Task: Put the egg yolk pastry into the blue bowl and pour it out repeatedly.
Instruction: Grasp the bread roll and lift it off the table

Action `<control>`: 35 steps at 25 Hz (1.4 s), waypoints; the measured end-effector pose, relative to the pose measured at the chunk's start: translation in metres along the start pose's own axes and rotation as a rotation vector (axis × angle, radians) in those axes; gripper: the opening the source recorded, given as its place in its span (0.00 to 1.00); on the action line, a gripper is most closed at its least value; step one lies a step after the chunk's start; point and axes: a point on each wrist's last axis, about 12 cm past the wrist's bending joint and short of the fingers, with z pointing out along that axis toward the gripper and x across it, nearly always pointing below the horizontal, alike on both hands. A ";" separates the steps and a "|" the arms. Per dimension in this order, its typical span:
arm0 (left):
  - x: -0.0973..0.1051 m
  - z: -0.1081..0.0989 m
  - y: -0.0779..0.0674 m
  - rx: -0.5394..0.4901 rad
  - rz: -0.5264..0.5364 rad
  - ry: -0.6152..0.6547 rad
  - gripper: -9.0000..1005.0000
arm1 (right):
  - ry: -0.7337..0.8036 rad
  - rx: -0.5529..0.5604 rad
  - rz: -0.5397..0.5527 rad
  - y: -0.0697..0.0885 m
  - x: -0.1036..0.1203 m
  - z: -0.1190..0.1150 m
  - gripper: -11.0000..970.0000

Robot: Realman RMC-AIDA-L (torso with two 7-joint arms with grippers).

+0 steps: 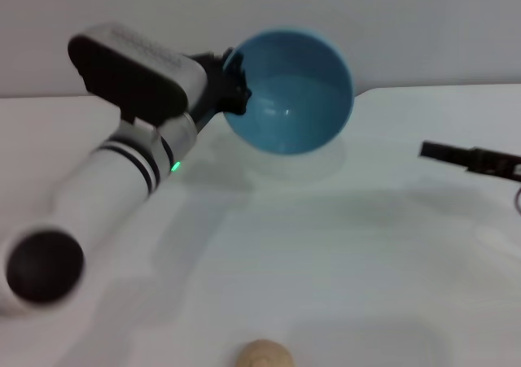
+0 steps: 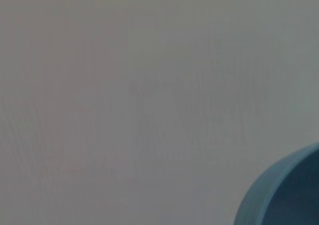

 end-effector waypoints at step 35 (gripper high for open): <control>0.000 0.015 0.095 0.153 -0.387 0.924 0.02 | 0.668 -0.349 -0.576 0.117 0.050 0.110 0.45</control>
